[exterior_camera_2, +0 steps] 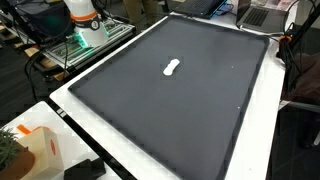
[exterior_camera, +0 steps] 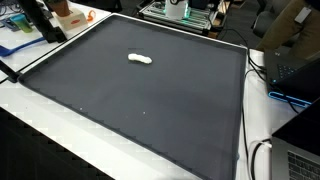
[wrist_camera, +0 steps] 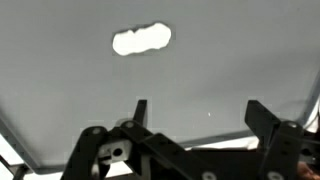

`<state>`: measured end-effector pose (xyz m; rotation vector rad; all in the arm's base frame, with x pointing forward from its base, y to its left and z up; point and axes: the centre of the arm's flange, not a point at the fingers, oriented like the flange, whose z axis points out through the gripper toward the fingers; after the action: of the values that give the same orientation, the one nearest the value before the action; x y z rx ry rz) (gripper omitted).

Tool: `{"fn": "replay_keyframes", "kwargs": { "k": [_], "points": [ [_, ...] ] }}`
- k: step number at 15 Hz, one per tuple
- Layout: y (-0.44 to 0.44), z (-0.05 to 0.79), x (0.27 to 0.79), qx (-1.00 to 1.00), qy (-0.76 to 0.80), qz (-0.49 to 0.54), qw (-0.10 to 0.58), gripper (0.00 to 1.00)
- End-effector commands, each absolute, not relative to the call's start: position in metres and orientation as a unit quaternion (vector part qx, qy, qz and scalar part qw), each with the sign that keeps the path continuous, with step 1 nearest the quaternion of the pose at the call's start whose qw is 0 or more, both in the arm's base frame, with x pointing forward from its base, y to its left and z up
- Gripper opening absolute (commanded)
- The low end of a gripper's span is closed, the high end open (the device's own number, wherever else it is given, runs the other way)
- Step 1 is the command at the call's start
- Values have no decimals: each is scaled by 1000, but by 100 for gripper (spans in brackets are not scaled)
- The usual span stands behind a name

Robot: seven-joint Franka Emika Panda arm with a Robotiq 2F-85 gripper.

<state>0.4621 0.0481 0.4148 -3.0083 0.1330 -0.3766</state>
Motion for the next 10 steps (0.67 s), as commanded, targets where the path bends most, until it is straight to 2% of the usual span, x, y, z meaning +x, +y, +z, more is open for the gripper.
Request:
{"fn": "replay_keyframes", "kwargs": {
  "k": [1,4,7,10],
  "points": [
    [77,369,384,-992,94,-85,13,100],
    [81,322,365,-983,122,-138,2,100],
    [82,291,349,-971,148,-184,29,100],
    [72,272,342,-961,153,-228,10,100]
  ]
}}
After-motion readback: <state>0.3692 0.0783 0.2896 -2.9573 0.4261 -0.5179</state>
